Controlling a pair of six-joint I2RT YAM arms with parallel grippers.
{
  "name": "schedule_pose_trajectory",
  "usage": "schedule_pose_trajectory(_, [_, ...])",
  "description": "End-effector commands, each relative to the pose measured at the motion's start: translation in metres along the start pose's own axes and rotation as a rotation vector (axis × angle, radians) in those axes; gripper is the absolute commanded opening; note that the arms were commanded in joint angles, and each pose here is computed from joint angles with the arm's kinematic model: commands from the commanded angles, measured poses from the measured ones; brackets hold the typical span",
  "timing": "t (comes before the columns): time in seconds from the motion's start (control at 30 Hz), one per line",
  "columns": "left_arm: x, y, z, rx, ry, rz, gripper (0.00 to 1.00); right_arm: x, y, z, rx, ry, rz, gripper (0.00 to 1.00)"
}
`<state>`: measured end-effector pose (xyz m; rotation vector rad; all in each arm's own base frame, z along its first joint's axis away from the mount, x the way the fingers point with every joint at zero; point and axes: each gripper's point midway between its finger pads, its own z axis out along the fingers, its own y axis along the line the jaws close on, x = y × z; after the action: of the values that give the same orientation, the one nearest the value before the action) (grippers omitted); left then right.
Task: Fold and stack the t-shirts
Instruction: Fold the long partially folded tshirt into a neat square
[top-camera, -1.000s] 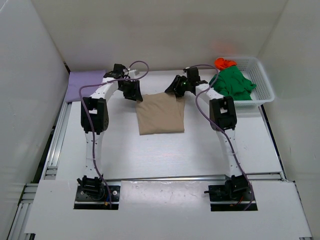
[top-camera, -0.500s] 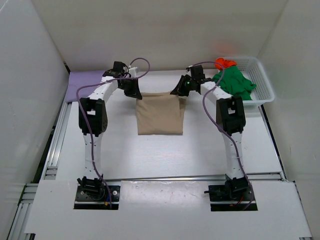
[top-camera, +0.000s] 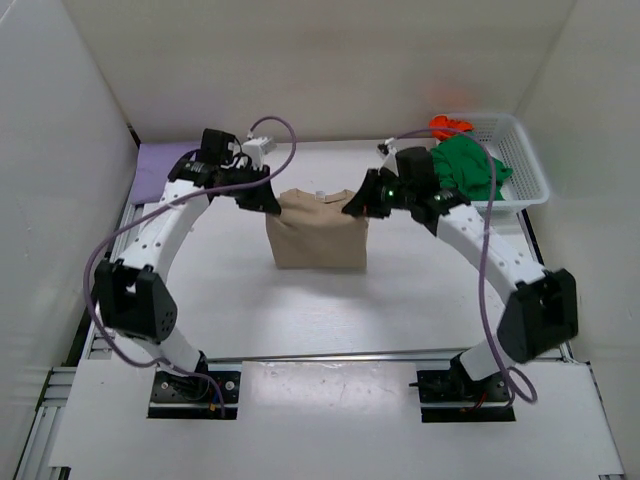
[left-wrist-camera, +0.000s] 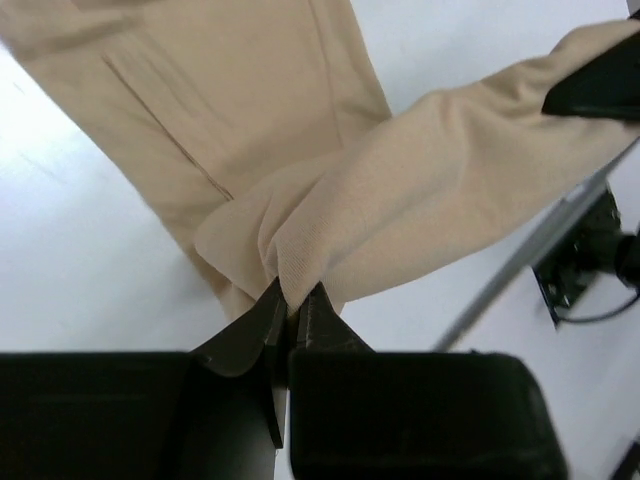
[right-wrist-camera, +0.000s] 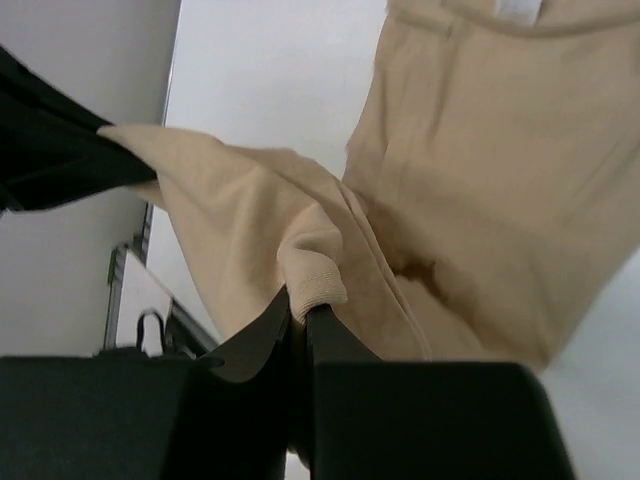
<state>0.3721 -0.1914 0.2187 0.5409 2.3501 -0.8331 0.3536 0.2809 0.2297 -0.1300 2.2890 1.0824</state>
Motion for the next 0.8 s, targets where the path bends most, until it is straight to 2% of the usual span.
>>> schedule_pose_trajectory(0.0, [0.041,-0.03,-0.025,0.047,0.07,-0.025,0.11,0.037,0.016,-0.027,-0.003,0.001,-0.014,0.0])
schedule_pose_trajectory(0.07, [0.062,-0.038,-0.029,0.064,0.111,-0.045,0.11,0.065,0.008,-0.033,0.023,0.037,0.025,0.0])
schedule_pose_trajectory(0.23, [0.092,-0.064,-0.036,0.146,0.181,-0.071,0.11,0.088,0.013,-0.054,0.003,0.02,0.077,0.0])
schedule_pose_trajectory(0.4, [0.076,-0.061,-0.025,0.171,0.179,-0.072,0.11,0.091,-0.01,-0.041,0.041,0.047,0.13,0.0])
schedule_pose_trajectory(0.53, [0.058,-0.034,0.01,0.152,0.208,-0.105,0.11,0.076,-0.027,-0.014,0.018,0.118,0.175,0.0])
schedule_pose_trajectory(0.57, [0.045,-0.027,0.012,0.145,0.186,-0.103,0.11,0.075,-0.043,-0.001,0.038,0.151,0.217,0.0])
schedule_pose_trajectory(0.6, [0.04,-0.02,0.016,0.153,0.185,-0.12,0.11,0.061,-0.041,0.003,0.022,0.141,0.205,0.0])
schedule_pose_trajectory(0.63, [0.043,-0.009,0.03,0.158,0.213,-0.153,0.11,0.06,-0.061,0.016,0.048,0.163,0.245,0.0])
schedule_pose_trajectory(0.77, [0.026,0.031,0.052,0.139,0.189,-0.193,0.11,0.04,-0.081,0.039,0.025,0.201,0.297,0.0])
